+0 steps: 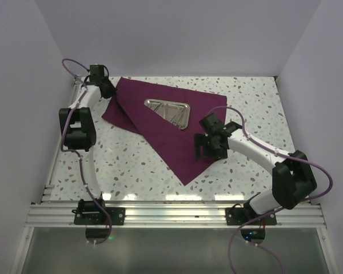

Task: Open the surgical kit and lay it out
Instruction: Open the surgical kit at the center of the board.

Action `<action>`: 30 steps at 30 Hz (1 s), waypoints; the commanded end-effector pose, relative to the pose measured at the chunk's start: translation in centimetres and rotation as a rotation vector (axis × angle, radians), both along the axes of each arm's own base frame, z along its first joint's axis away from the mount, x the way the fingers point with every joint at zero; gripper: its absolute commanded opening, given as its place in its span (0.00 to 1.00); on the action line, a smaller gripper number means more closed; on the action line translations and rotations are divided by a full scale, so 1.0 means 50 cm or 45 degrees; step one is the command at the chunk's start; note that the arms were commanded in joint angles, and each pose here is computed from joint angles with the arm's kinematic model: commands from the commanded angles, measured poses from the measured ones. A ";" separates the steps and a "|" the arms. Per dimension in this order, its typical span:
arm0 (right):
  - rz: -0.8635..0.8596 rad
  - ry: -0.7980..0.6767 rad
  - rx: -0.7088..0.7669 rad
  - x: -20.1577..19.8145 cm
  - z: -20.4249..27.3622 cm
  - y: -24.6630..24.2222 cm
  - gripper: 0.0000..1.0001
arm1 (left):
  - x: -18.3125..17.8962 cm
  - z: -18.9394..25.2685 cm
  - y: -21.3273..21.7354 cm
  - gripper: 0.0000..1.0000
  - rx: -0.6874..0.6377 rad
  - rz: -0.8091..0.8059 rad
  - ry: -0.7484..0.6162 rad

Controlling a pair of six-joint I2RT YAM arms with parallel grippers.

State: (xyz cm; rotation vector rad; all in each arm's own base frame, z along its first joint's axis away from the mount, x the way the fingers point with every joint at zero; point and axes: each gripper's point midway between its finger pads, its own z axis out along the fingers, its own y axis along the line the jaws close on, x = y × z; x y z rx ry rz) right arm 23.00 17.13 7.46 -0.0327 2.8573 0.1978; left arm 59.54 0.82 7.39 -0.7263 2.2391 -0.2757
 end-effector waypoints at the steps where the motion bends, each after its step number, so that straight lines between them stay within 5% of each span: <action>1: 0.027 -0.064 0.034 0.024 0.023 0.019 0.85 | 0.023 0.062 -0.001 0.05 0.010 -0.069 -0.062; 12: 0.037 -0.076 0.069 0.032 0.019 0.032 0.86 | -0.023 0.015 -0.036 0.19 -0.055 -0.197 0.050; 18: 0.043 -0.093 0.072 0.040 0.024 0.038 0.88 | -0.047 0.030 -0.033 0.54 -0.030 -0.215 0.070; 20: 0.041 -0.091 0.071 0.039 0.021 0.036 0.88 | -0.054 0.032 -0.028 0.58 -0.007 -0.214 0.075; 30: 0.041 -0.084 0.067 0.036 0.013 0.035 0.88 | -0.066 -0.053 -0.023 0.50 0.013 -0.200 0.135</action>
